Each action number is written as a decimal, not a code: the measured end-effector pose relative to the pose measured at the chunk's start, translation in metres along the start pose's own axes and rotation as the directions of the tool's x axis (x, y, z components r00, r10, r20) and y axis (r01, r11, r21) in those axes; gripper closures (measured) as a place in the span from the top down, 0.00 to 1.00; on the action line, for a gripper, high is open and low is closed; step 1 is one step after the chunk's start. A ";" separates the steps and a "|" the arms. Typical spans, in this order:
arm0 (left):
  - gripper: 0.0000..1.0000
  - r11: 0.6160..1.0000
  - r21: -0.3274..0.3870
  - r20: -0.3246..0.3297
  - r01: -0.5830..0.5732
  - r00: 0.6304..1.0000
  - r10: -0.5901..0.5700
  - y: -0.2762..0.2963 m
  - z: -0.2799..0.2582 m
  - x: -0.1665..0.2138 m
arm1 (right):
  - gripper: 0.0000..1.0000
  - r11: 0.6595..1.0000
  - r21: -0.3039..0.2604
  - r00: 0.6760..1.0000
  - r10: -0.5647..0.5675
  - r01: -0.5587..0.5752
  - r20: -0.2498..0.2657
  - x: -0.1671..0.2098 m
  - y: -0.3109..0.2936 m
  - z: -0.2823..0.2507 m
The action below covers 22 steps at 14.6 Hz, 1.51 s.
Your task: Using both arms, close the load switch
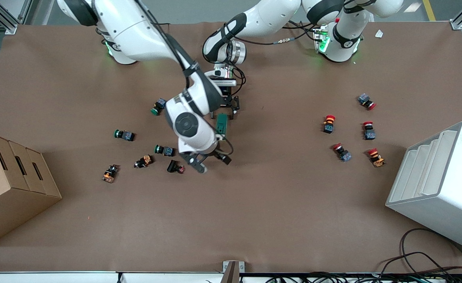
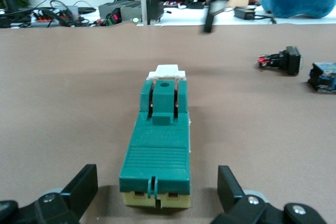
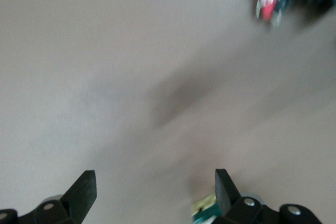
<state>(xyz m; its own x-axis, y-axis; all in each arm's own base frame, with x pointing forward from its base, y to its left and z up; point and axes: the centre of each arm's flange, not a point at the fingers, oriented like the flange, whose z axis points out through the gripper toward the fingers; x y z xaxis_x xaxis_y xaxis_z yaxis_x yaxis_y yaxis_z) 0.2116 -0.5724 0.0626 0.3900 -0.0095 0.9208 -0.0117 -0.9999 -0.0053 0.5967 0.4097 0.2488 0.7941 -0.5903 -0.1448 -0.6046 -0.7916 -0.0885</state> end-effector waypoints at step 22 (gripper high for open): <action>1.00 0.972 0.235 0.561 -0.029 0.820 -0.111 -0.084 0.130 0.444 | 1.00 0.825 -0.163 0.827 -0.558 0.542 -0.075 0.208 0.250 -0.351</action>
<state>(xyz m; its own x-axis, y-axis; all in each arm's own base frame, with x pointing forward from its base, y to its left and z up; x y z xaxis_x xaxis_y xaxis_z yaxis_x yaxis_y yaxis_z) 0.5052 -0.4937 0.4207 0.8376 0.0984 0.5373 0.1937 -0.9732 -0.1237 0.6327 0.0338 0.5430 0.9983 -0.0582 0.0039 -0.0582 -0.9983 0.0092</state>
